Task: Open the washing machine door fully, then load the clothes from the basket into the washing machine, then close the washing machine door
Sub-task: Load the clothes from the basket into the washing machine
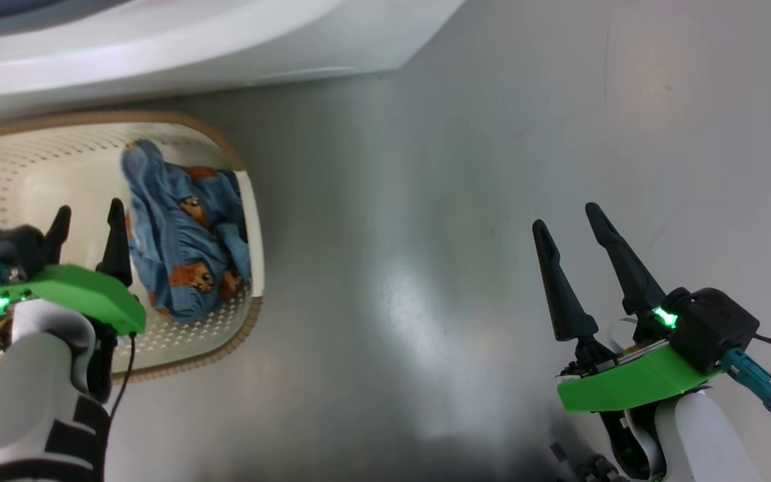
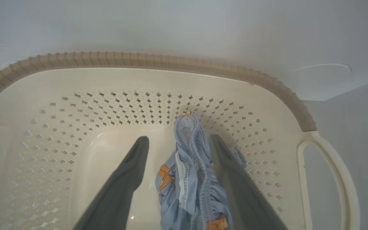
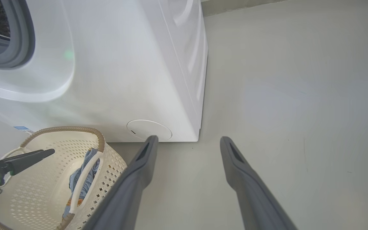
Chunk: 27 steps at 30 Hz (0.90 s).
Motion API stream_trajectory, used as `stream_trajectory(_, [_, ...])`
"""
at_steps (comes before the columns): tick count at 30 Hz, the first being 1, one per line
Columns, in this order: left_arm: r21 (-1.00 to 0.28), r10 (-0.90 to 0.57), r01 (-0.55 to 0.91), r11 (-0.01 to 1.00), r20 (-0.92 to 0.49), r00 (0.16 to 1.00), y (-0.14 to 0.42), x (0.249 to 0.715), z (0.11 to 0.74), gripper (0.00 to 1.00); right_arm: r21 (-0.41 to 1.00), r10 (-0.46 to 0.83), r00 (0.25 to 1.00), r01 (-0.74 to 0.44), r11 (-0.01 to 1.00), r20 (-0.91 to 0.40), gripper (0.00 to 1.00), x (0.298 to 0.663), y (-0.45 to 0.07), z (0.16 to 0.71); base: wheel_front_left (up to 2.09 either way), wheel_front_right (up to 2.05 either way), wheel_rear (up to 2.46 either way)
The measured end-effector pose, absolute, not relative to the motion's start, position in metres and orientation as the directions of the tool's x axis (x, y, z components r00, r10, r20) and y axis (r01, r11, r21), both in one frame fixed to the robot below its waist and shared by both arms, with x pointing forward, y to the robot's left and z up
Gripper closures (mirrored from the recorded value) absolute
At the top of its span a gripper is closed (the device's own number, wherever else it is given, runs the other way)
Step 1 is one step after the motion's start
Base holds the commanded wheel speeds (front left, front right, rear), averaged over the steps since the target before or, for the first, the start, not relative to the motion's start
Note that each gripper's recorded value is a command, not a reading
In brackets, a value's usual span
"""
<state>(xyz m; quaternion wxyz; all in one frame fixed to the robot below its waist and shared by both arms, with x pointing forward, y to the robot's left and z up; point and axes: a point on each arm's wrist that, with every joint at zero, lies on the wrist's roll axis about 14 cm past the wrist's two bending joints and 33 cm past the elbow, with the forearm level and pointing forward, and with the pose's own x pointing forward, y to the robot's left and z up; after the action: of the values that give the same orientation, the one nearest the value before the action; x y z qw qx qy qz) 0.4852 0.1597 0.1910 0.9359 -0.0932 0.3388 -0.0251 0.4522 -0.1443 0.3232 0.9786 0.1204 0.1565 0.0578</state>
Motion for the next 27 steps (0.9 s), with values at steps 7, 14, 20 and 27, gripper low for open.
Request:
stream_trajectory(7, [-0.208, -0.150, -0.010, 0.978, -0.738, 0.658, 0.151, 0.473, 0.149, 0.00, 0.252, 0.130, 0.937, -0.047, 0.967, -0.324, 0.00, 0.451, -0.152, 0.309, 0.00, 0.00, 0.00])
stream_trajectory(14, [-0.298, -0.248, 0.011, 0.955, -0.775, 0.581, 0.116, 0.461, 0.128, 0.00, 0.259, 0.110, 0.928, -0.015, 0.966, -0.355, 0.00, 0.448, -0.159, 0.296, 0.00, 0.00, 0.00])
stream_trajectory(20, [-0.263, -0.242, 0.042, 0.964, -0.801, 0.547, 0.131, 0.454, 0.119, 0.00, 0.260, 0.113, 0.926, -0.017, 0.965, -0.359, 0.00, 0.449, -0.158, 0.292, 0.00, 0.00, 0.00])
stream_trajectory(27, [-0.255, -0.246, 0.059, 0.965, -0.811, 0.531, 0.131, 0.459, 0.110, 0.00, 0.256, 0.109, 0.926, -0.013, 0.967, -0.361, 0.00, 0.452, -0.160, 0.289, 0.00, 0.00, 0.00])
